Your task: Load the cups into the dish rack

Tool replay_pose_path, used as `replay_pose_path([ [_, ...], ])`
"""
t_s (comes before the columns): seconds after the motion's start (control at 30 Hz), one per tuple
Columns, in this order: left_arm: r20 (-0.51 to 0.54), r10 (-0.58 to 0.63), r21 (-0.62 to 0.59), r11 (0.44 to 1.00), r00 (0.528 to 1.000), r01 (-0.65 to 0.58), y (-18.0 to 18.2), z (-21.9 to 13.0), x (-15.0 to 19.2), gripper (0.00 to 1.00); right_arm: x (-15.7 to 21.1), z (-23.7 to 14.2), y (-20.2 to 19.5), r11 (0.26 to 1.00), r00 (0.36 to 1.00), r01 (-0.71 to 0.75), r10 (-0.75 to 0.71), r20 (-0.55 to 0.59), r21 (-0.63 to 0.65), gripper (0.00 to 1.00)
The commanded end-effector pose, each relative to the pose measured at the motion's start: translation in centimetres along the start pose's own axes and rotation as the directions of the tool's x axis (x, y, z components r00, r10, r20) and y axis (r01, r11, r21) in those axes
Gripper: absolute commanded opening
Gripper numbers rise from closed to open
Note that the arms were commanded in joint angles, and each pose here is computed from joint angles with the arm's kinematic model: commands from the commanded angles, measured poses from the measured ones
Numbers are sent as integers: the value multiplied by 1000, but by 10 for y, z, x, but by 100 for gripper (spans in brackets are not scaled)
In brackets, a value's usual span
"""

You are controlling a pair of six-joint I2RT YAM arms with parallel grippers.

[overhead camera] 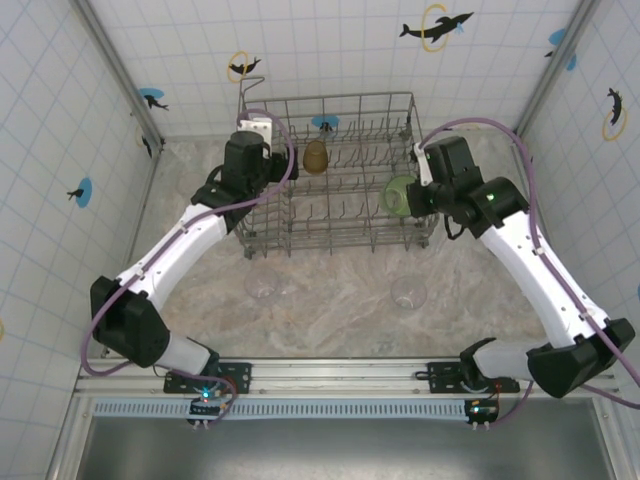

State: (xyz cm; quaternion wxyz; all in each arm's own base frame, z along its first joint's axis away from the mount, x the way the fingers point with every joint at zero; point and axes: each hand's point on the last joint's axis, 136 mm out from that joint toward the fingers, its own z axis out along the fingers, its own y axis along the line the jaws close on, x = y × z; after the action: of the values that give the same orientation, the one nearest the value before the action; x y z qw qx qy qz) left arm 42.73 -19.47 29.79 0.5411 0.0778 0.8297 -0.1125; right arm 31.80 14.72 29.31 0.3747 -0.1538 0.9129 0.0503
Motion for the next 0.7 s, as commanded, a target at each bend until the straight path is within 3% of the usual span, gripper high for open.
replay_pose_path([
  [0.0,-2,-9,43,999,1000,9,-10,3,-9,97,-40,-2,1,999,994,-10,15,112,-46,0],
  [0.2,-44,-102,55,993,994,104,-18,18,-12,98,-60,28,-4,990,985,-58,78,154,-128,0],
  [0.33,-94,-159,84,982,983,167,-28,34,-12,98,-70,48,1,961,964,-111,166,206,-255,0],
  [0.53,-172,-229,207,943,958,262,-58,49,-12,98,-74,67,14,839,905,-205,359,230,-505,0],
  [0.67,-237,-303,336,866,923,371,-86,46,-19,98,-74,73,18,757,860,-228,451,237,-612,0],
])
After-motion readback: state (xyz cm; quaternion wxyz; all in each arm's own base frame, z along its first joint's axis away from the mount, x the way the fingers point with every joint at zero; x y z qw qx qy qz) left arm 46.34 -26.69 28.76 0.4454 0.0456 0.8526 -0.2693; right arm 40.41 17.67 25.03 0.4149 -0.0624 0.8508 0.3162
